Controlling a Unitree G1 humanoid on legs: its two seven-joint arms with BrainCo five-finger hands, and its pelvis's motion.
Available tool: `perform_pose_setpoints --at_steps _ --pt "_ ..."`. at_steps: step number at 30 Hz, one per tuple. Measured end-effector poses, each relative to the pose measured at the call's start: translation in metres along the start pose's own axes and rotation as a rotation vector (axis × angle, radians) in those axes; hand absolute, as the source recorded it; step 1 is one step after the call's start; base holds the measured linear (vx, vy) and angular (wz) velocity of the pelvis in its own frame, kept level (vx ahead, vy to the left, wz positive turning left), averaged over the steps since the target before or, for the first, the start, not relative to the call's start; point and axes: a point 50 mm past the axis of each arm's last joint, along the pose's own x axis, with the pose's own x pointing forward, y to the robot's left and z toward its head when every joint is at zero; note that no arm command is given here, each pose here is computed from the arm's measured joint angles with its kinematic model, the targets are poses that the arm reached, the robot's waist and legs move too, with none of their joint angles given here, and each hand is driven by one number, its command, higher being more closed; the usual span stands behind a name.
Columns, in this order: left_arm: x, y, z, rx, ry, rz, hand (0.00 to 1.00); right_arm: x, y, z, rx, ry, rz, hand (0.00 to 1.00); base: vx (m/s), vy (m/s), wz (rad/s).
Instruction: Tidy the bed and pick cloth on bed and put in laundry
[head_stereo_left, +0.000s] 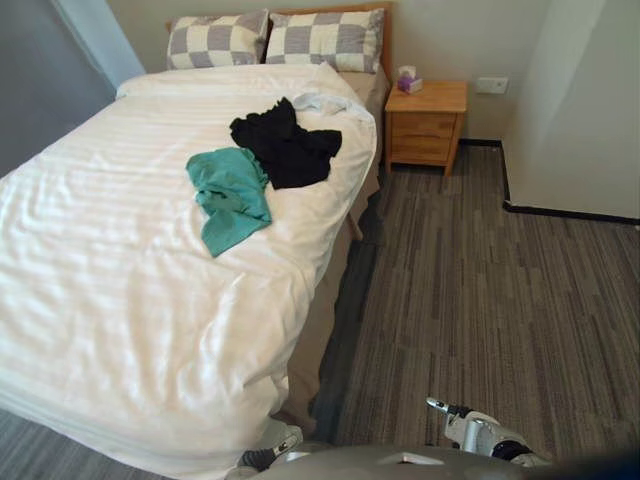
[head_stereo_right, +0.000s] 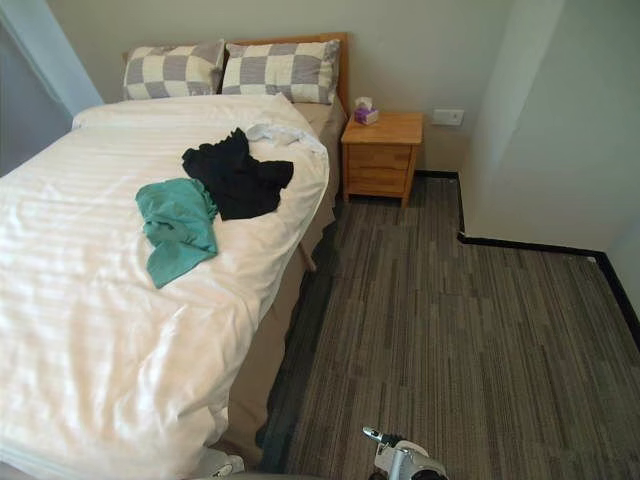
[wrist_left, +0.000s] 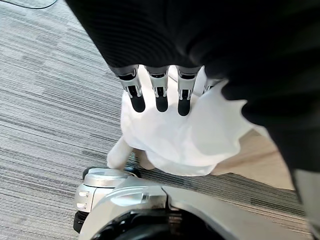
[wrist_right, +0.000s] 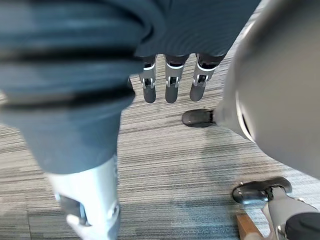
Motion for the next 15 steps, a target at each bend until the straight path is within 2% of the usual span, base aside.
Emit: perform_pose_setpoints --at_steps 2,3,7,9,13,15 --pt "0.000 0.001 -0.001 0.014 0.014 0.003 0.00 0.000 0.003 -0.002 -0.005 0.014 0.013 0.00 -0.06 0.022 0.16" --pt "0.002 0.002 0.004 0.037 0.062 0.002 0.00 -0.003 0.021 -0.009 -0.057 0.053 0.057 0.00 -0.02 0.007 0.03" --pt "0.002 0.002 0.004 0.037 0.063 0.002 0.00 -0.003 0.020 -0.009 -0.055 0.055 0.055 0.00 0.00 0.000 0.00" --pt "0.002 0.002 0.003 0.034 0.063 0.002 0.00 -0.002 0.016 -0.013 -0.037 0.058 0.055 0.00 0.00 0.000 -0.02" --pt "0.002 0.005 0.001 -0.031 0.043 0.026 0.00 0.000 0.002 -0.006 0.089 -0.075 0.129 0.00 0.03 0.033 -0.17" --pt "0.002 0.011 0.001 -0.080 0.023 0.070 0.00 0.001 -0.028 -0.013 0.089 -0.174 0.132 0.00 0.01 0.060 -0.29"
